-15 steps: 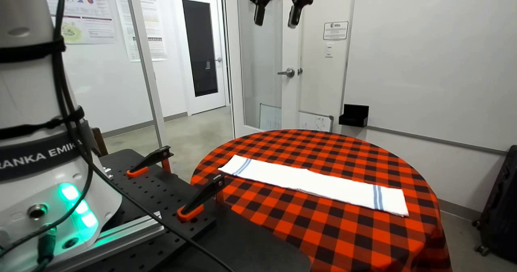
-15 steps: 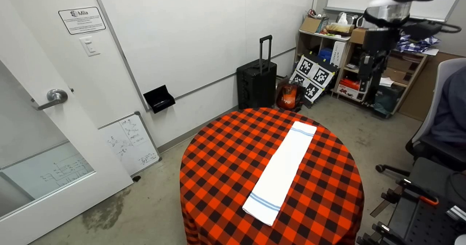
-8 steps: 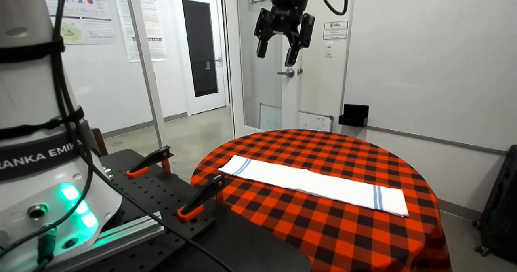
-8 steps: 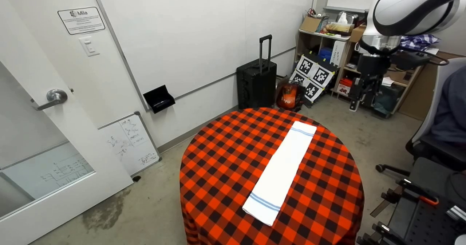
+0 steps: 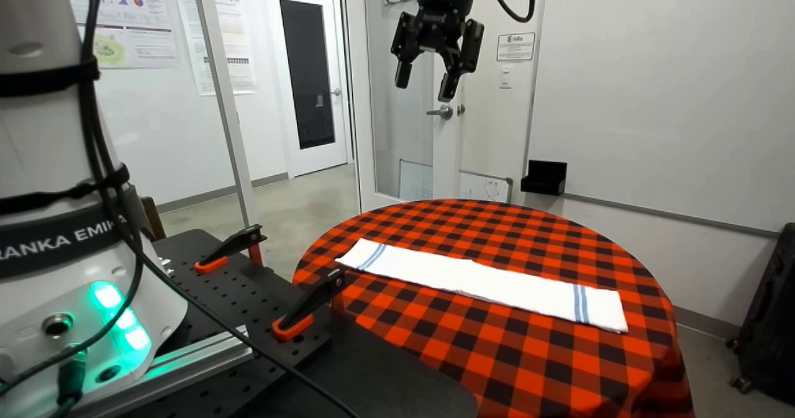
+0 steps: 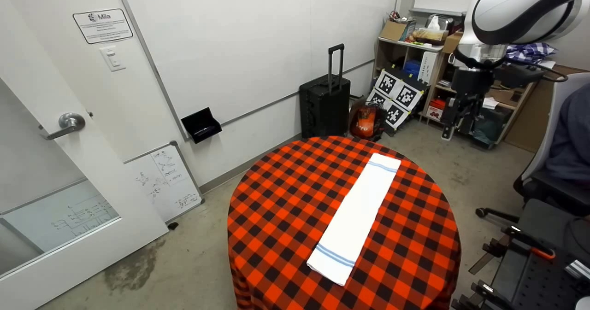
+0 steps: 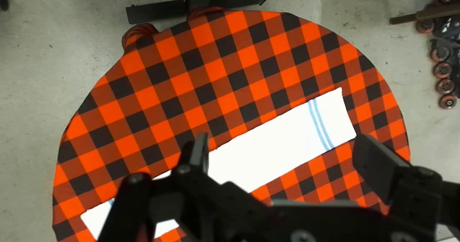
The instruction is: Fold the towel in the half twice
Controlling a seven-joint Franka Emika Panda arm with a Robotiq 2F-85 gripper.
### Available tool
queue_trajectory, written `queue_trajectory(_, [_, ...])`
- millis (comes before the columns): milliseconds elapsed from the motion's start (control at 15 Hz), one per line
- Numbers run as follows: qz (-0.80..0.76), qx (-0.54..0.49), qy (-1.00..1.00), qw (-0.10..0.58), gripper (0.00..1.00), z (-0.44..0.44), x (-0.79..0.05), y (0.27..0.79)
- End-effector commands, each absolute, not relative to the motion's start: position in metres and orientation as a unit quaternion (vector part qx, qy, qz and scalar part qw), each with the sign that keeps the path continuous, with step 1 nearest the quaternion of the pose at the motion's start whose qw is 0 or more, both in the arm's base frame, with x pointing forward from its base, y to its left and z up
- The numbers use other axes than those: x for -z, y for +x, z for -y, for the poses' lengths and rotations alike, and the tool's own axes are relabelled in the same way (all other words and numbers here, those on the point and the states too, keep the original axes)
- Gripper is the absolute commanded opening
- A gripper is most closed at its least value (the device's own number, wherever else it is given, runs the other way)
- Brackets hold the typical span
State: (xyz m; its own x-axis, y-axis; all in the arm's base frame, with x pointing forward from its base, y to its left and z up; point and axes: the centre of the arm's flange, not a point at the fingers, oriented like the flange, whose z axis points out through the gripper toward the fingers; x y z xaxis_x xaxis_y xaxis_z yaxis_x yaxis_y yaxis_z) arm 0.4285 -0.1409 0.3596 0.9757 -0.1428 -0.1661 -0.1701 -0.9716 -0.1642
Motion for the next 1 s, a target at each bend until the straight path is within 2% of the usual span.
queue_trajectory(0, [-0.067, -0.069, -0.993, 0.07, 1.0, 0.112, -0.348, 0.468])
queue_trajectory(333, [-0.039, -0.016, -0.999, 0.012, 1.0, 0.044, -0.285, 0.54])
queue_trajectory(667, [-0.046, -0.005, -0.999, -0.023, 1.0, 0.057, -0.199, 0.599])
queue_trajectory(933, [-0.049, -0.033, -0.998, -0.021, 1.0, 0.076, -0.129, 0.627])
